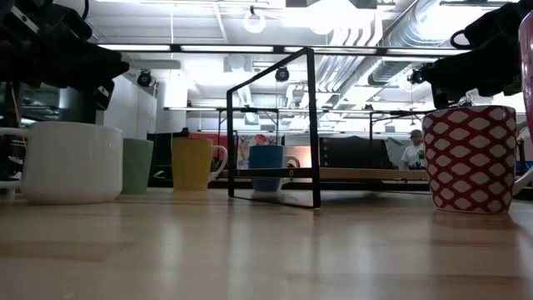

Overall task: Place coffee mugs
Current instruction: Put the red patterned mug on the shelf

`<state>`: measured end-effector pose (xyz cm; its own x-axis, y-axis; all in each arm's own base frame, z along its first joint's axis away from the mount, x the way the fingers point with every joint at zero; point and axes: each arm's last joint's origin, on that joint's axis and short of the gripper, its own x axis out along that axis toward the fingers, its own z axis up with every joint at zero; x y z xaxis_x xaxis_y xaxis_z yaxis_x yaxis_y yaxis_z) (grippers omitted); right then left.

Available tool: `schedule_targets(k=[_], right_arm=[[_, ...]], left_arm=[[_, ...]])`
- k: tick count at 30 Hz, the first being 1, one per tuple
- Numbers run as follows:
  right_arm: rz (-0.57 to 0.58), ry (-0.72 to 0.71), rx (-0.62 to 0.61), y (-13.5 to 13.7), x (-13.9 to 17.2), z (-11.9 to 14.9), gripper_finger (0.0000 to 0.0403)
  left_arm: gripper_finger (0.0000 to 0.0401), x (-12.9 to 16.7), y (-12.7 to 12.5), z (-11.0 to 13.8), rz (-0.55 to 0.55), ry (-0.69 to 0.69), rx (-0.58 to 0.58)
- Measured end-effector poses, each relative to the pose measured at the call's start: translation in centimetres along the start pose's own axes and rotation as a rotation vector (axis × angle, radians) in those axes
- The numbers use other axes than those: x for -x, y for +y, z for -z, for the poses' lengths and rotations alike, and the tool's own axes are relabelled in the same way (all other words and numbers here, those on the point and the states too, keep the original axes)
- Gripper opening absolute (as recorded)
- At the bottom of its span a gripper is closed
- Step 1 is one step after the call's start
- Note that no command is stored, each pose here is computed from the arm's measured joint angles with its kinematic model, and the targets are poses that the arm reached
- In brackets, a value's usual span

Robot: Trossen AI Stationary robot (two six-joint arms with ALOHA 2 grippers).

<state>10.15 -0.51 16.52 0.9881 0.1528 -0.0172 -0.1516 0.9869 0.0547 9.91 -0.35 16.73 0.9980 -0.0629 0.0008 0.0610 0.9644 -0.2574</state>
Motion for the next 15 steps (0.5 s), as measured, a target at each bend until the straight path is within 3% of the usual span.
schedule_targets(k=[6, 15], right_arm=[[0.001, -0.027, -0.124, 0.0, 0.0, -0.3, 0.0113], [0.056, -0.152, -0.090, -0.1, 0.1, -1.4, 0.0113]], left_arm=[[0.0076, 0.0, -0.1, -0.5, 0.015, -0.056, 0.024], [0.0076, 0.4, -0.3, -2.7, -0.072, -0.313, 0.064]])
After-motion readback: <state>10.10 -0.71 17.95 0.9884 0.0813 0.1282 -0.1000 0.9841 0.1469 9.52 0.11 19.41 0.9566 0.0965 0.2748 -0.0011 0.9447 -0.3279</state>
